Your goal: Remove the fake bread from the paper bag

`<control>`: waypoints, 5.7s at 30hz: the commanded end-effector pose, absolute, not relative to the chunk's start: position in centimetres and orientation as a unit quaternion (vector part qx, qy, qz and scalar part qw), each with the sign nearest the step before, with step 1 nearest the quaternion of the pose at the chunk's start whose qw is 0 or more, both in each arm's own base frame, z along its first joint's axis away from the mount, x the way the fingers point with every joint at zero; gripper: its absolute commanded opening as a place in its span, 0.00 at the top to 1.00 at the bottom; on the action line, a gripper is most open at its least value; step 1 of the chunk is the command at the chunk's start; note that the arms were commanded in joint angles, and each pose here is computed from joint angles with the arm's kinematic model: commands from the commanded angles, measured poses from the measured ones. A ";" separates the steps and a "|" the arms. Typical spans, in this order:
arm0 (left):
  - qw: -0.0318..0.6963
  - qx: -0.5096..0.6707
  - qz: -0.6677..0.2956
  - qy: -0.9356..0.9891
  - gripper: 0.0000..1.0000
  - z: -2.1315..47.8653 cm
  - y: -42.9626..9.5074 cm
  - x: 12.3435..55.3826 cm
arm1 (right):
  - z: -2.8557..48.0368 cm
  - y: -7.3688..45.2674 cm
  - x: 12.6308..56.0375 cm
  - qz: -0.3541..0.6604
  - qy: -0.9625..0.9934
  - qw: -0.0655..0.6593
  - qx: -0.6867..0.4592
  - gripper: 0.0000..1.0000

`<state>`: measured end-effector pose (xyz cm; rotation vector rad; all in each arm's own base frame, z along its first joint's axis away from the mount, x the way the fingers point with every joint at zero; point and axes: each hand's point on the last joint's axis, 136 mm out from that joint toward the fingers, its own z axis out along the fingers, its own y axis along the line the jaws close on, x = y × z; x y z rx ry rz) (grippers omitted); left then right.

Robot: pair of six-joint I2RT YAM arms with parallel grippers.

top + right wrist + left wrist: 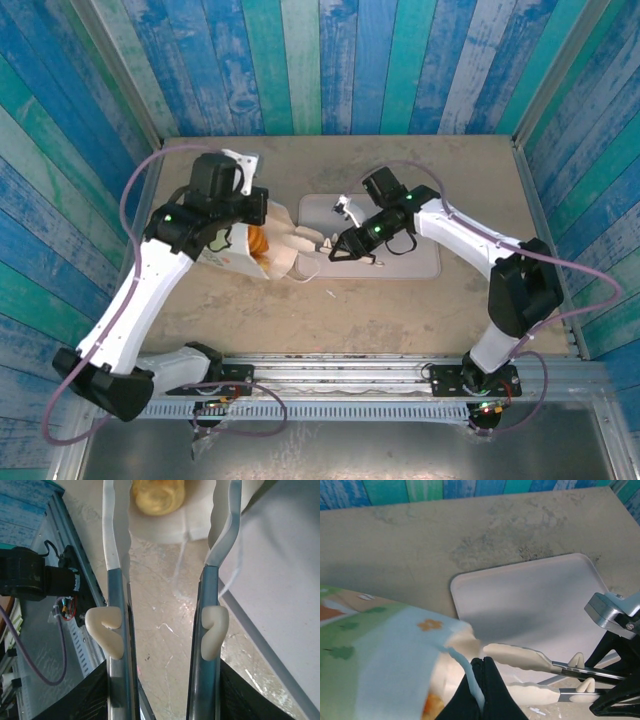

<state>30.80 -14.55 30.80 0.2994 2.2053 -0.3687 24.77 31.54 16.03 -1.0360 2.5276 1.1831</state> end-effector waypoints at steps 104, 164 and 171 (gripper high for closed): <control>0.551 0.076 -0.154 0.817 1.00 32.5 -14.7 34.7 | 14.3 13.7 29.9 0.087 0.982 0.074 -0.147 0.46; 0.559 0.067 -0.159 0.811 1.00 32.9 -14.8 35.3 | 12.4 6.5 34.2 -0.008 0.994 0.043 -0.101 0.50; 0.561 0.065 -0.167 0.808 1.00 33.3 -15.1 35.3 | 13.8 6.8 34.8 -0.002 0.992 0.065 -0.110 0.51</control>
